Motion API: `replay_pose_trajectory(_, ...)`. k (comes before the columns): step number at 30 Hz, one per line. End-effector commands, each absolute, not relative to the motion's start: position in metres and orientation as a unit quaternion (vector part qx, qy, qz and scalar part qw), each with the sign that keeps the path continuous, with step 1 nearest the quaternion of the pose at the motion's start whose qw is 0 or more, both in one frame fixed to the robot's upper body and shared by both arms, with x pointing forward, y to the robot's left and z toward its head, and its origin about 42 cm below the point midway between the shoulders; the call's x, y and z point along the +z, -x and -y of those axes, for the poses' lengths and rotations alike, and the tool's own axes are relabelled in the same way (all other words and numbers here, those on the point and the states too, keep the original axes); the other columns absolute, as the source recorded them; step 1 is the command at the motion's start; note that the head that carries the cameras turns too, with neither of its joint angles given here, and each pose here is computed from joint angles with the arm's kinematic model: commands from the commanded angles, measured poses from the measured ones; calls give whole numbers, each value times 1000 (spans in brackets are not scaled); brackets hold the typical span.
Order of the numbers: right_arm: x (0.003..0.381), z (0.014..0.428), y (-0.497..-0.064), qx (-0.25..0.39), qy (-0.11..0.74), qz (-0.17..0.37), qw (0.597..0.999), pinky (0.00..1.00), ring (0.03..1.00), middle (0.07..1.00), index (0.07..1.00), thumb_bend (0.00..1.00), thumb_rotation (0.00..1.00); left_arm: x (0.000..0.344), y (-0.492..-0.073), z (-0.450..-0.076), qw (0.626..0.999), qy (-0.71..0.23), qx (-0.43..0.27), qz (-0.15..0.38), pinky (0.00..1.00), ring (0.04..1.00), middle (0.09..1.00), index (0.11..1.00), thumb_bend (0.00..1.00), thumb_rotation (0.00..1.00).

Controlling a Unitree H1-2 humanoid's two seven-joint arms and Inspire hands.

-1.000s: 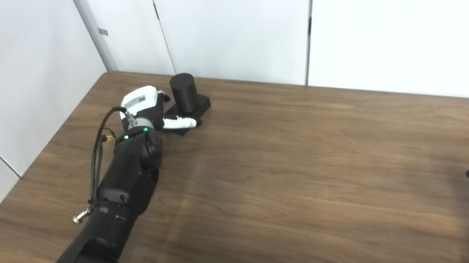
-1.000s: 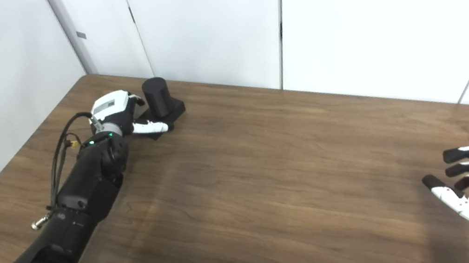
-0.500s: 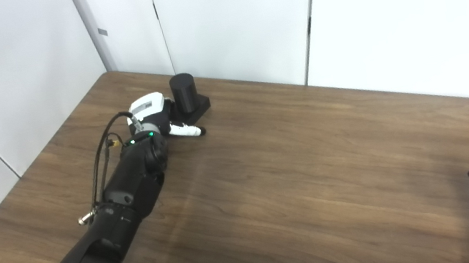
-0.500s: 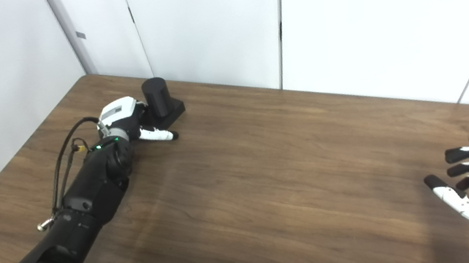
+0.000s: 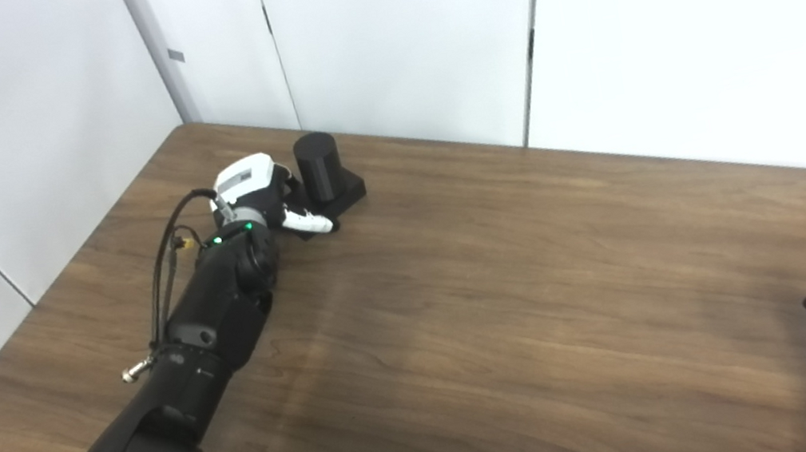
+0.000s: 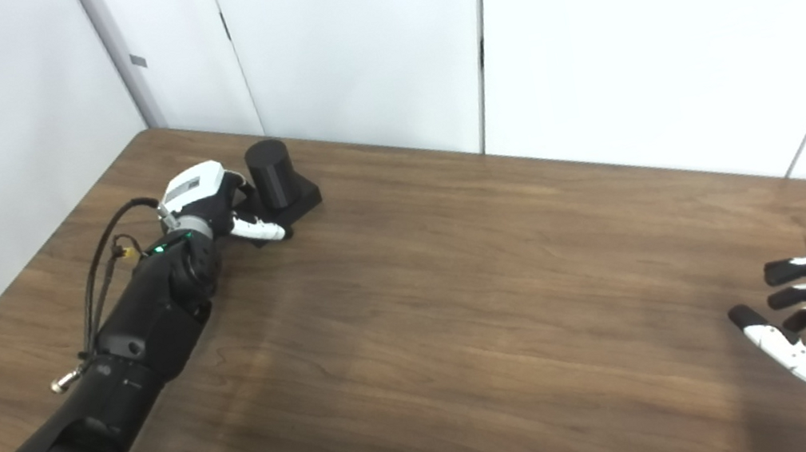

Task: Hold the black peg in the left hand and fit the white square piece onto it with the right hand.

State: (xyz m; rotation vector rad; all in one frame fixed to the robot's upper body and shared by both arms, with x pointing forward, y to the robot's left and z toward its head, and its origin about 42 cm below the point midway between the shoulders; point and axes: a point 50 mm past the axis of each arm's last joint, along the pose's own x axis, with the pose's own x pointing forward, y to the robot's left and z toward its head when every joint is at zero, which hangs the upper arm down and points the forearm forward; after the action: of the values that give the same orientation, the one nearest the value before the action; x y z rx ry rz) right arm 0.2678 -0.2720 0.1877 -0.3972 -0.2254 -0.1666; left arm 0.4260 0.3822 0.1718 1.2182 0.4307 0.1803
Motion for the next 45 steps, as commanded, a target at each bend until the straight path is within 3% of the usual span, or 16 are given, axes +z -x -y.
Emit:
replay_pose_trajectory(1, 201, 274, -270, -86, 199, 149, 965, 357, 507, 611, 486, 475, 0, 195, -434, -389, 798, -567, 104, -173, 770, 951, 899, 533, 613, 134)
replay_pose_trajectory(5, 201, 274, -270, -86, 197, 151, 965, 357, 507, 610, 486, 474, 0, 195, -433, -389, 802, -564, 106, -164, 776, 950, 892, 491, 524, 74)
replay_pose_trajectory(11, 200, 275, -271, -87, 196, 147, 966, 357, 508, 615, 486, 474, 0, 193, -432, -390, 809, -558, 98, -156, 750, 936, 861, 485, 522, 60)
replay_pose_trajectory(17, 201, 275, -271, -86, 196, 149, 965, 358, 508, 615, 486, 474, 0, 193, -430, -389, 811, -560, 76, -151, 800, 944, 864, 484, 524, 57)
replay_pose_trajectory(24, 201, 274, -271, -85, 197, 150, 965, 359, 508, 617, 486, 474, 0, 193, -428, -388, 817, -561, 43, -131, 790, 917, 864, 483, 525, 60)
replay_pose_trajectory(32, 200, 272, -272, -86, 198, 153, 964, 358, 508, 618, 486, 474, 0, 201, -424, -377, 823, -561, -46, -80, 897, 988, 884, 483, 525, 65)
replay_pose_trajectory(40, 201, 270, -272, -84, 192, 149, 966, 351, 503, 612, 486, 474, 0, 205, -422, -353, 815, -562, -138, -30, 986, 983, 872, 486, 525, 64)
replay_pose_trajectory(45, 202, 269, -272, -86, 189, 150, 967, 352, 507, 619, 486, 474, 0, 203, -418, -335, 802, -568, -184, 9, 927, 966, 858, 486, 525, 67)
